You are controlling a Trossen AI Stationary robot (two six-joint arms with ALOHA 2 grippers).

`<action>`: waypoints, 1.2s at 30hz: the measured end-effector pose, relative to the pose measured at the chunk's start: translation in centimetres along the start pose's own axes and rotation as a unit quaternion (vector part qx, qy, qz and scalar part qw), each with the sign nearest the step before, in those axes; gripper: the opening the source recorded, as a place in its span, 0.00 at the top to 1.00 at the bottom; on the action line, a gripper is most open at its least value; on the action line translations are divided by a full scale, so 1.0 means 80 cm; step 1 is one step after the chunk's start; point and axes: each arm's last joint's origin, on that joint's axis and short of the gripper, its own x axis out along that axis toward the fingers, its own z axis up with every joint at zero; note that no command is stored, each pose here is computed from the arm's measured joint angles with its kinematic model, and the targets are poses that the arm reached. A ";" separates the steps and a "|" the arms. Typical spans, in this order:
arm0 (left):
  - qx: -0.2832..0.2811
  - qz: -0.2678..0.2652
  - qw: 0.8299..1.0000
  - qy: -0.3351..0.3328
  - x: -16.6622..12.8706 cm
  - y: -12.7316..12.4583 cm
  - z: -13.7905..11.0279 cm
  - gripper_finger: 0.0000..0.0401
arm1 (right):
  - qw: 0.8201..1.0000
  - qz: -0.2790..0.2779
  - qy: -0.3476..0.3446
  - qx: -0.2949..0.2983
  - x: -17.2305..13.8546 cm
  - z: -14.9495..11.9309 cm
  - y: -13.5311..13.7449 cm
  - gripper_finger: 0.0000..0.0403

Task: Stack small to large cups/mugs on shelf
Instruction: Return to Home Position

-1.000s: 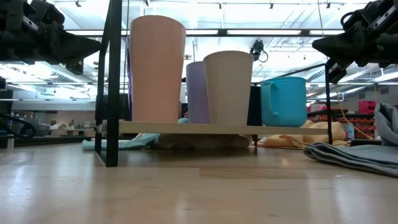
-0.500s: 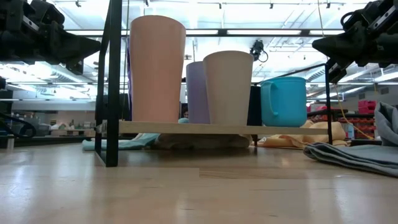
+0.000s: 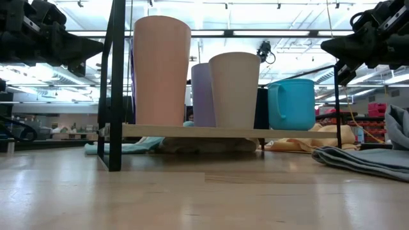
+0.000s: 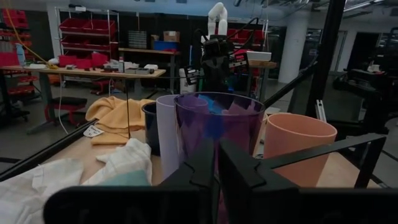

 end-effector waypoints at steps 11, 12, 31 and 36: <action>0.000 0.000 1.000 0.000 0.000 0.000 0.000 0.91 | 1.000 0.000 0.000 0.000 0.000 0.000 0.000 0.98; 0.000 0.000 1.000 0.000 0.000 0.000 0.000 0.91 | 1.000 0.000 0.000 0.000 0.000 0.000 0.000 0.98; 0.000 0.000 1.000 0.000 0.000 0.000 0.000 0.91 | 1.000 0.000 0.000 0.000 0.000 0.000 0.000 0.98; 0.000 0.000 1.000 0.000 0.000 0.000 0.000 0.92 | 1.000 0.000 0.000 0.000 0.000 0.000 0.000 0.98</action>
